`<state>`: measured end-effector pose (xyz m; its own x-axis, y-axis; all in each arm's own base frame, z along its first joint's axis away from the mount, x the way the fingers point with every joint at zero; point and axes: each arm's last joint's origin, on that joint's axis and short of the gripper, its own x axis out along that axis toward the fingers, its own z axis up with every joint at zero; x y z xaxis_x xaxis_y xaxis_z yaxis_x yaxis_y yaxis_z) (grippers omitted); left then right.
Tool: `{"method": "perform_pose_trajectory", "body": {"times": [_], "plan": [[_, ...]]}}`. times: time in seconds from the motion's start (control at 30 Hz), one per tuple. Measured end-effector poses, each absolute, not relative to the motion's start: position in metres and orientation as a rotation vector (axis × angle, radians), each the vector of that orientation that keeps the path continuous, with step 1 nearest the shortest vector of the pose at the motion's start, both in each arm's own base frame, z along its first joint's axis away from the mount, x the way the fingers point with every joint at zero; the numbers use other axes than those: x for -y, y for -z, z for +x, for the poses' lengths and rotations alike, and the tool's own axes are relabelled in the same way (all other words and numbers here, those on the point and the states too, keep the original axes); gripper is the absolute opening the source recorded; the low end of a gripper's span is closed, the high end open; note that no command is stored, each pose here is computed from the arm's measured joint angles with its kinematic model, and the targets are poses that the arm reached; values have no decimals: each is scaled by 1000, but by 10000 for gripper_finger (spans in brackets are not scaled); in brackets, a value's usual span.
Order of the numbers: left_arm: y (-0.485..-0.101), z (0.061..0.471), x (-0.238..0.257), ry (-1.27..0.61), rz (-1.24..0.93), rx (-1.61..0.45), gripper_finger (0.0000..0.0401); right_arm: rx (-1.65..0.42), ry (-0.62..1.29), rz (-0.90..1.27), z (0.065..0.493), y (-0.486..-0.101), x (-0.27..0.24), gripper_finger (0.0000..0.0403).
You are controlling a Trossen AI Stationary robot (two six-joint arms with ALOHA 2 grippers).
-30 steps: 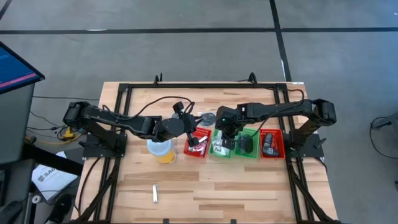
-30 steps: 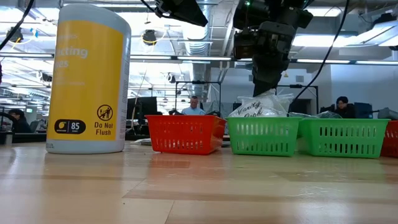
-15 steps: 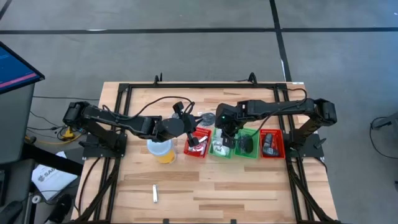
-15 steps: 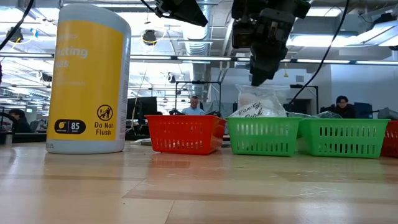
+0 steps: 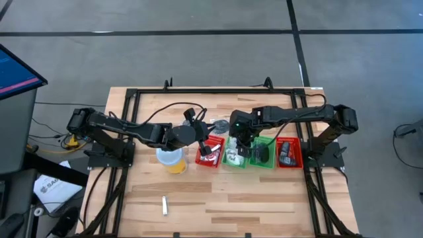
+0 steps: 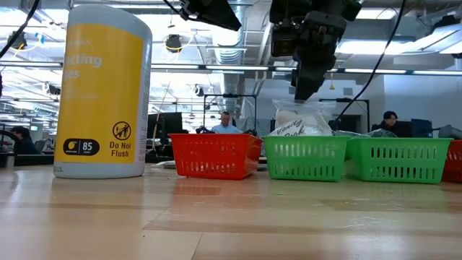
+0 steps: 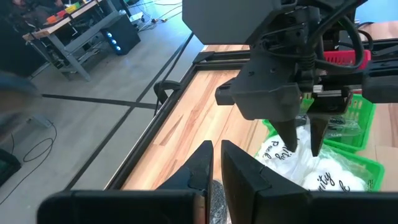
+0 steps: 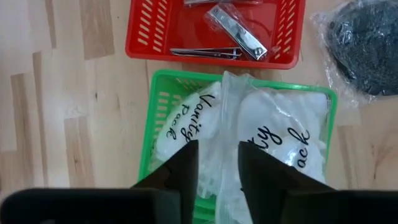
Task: Pick & Place Travel size toiletries
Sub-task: Put the white cotton pack into the left green bin, then put the black hairbrush into the right green bin
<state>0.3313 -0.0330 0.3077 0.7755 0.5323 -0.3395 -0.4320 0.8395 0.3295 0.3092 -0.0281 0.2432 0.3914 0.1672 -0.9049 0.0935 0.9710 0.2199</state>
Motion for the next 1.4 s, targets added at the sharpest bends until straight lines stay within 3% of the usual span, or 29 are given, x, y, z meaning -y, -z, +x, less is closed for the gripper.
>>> {"method": "perform_pose_trajectory", "body": {"times": [0.53,0.87,1.4], "plan": [[-308,331,33,-527,240,-438,25,-1109,-79,169,315,-267,38,173],[-308,331,33,-527,240,-437,25,-1052,66,164,315,-270,79,163],[-307,331,33,-527,241,-441,25,-1128,174,203,328,-206,157,143]]}}
